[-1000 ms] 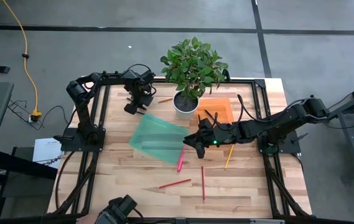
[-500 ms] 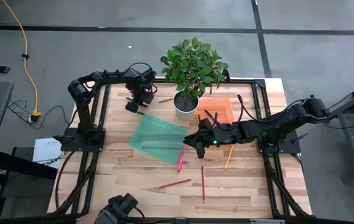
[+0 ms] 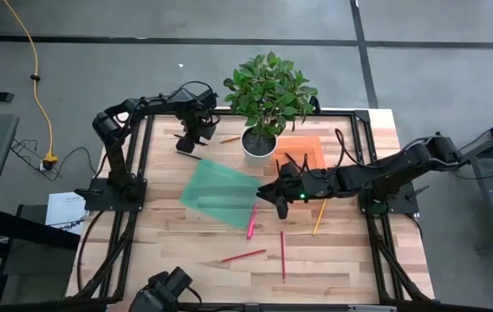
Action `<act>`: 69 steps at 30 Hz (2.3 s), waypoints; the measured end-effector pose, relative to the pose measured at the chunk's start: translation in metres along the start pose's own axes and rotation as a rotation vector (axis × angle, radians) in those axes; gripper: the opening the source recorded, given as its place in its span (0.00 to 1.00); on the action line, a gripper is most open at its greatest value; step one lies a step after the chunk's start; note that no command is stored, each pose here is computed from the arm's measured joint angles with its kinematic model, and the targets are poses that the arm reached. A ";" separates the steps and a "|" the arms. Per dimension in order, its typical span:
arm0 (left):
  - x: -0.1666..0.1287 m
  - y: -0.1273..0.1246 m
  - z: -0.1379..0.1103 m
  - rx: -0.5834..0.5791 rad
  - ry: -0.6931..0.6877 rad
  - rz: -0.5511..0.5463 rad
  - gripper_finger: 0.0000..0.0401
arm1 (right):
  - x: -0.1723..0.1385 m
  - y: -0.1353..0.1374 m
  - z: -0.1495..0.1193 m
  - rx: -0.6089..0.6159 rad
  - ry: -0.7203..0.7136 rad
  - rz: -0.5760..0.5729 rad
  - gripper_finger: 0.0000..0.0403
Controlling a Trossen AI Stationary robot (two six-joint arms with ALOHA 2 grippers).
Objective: Sort pens & pencils
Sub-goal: Put the black pen into the orange bin
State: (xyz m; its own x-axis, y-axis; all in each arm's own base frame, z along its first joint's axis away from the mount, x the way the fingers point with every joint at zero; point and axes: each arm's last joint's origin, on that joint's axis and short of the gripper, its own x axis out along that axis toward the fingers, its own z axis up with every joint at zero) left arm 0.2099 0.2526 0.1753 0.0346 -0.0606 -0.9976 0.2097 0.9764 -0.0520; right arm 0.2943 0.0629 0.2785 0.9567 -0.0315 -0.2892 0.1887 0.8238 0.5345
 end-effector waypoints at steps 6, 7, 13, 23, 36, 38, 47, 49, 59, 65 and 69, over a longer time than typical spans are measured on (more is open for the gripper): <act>-0.029 -0.012 -0.004 0.002 -0.033 0.047 0.06 | -0.002 0.000 0.001 -0.025 -0.004 -0.003 0.24; -0.034 -0.015 -0.005 0.001 -0.039 0.056 0.07 | -0.002 0.000 0.001 -0.030 -0.004 -0.004 0.24; -0.067 -0.033 -0.010 -0.037 -0.125 0.108 0.07 | -0.002 -0.001 0.002 -0.055 -0.004 -0.005 0.24; -0.123 -0.077 -0.021 -0.107 -0.321 0.188 0.08 | -0.010 -0.004 0.016 -0.076 -0.037 0.018 0.24; -0.162 -0.154 0.020 0.004 -0.575 0.213 0.08 | -0.041 0.002 0.046 -0.092 -0.189 0.090 0.24; -0.167 -0.165 0.028 0.025 -0.634 0.215 0.08 | -0.045 0.003 0.048 -0.090 -0.198 0.097 0.24; -0.180 -0.205 0.068 0.123 -0.845 0.217 0.08 | -0.055 0.014 0.052 -0.071 -0.258 0.175 0.24; -0.182 -0.212 0.076 0.138 -0.889 0.237 0.08 | -0.056 0.016 0.052 -0.064 -0.268 0.190 0.24; -0.199 -0.221 0.094 0.104 -1.076 0.350 0.08 | -0.059 0.023 0.055 -0.049 -0.313 0.245 0.24; -0.201 -0.217 0.107 0.053 -1.171 0.340 0.08 | -0.060 0.025 0.057 -0.042 -0.334 0.260 0.25; -0.193 -0.216 0.121 0.051 -1.169 0.295 0.08 | -0.060 0.025 0.057 -0.052 -0.338 0.258 0.25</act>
State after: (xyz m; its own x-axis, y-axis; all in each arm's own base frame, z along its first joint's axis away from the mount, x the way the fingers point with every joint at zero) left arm 0.2757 0.0284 0.3842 0.9458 -0.0137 -0.3244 0.0825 0.9765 0.1991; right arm 0.2539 0.0528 0.3542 0.9915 0.0033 0.1298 -0.0698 0.8564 0.5116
